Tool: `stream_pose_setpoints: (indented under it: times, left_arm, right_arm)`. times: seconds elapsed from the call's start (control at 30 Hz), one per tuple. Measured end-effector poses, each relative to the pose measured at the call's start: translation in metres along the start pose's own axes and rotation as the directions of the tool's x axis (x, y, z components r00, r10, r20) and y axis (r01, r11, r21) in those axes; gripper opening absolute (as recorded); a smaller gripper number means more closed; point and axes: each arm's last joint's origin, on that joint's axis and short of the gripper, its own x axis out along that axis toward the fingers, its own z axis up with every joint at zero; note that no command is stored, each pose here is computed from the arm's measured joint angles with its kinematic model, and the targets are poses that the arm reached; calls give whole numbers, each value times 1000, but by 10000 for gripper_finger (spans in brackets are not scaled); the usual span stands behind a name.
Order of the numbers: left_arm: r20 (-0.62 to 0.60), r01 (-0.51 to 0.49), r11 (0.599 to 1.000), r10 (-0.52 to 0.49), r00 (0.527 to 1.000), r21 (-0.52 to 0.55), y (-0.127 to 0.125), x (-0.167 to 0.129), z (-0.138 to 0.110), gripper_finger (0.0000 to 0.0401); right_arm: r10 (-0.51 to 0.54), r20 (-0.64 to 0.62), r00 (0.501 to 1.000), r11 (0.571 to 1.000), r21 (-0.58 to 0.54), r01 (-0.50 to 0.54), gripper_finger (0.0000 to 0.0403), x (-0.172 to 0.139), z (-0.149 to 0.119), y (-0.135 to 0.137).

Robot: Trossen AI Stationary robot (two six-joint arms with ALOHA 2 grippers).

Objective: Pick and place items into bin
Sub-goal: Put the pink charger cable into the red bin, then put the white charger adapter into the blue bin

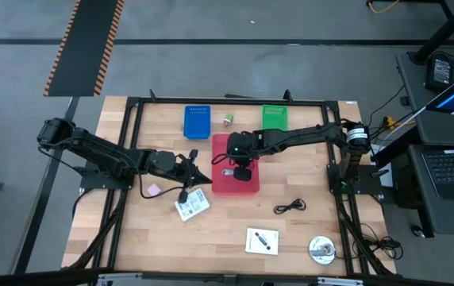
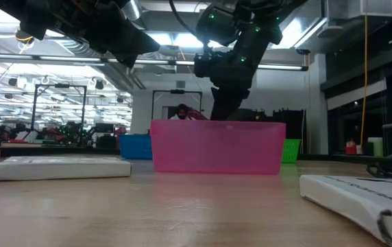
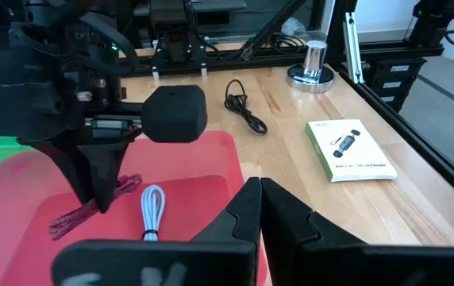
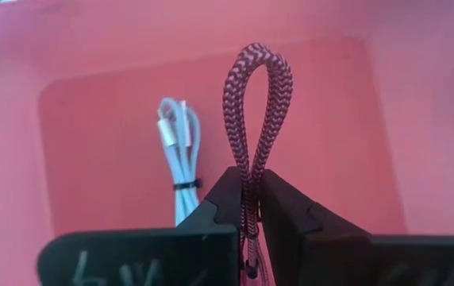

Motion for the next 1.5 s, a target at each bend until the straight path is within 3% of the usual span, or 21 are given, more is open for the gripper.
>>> stream_pose_setpoints:
  times: [0.6,1.13,1.3,1.5]
  left_arm:
    - [-1,0,1000,0,1000,-6,0,0,0,3]
    - [-18,0,1000,0,1000,-6,0,0,-2,3]
    - [-68,-1,1000,1,998,-4,0,0,-7,3]
    - [-104,-26,999,29,994,24,1,0,-8,2]
  right_arm:
    - [-9,-16,1000,1000,-22,8,7,0,-1,-12]
    - [-25,3,1000,998,52,25,118,-11,0,-12]
    - [-50,86,995,999,-17,51,91,-49,3,4]
    - [-54,286,957,985,-142,98,15,-86,3,31]
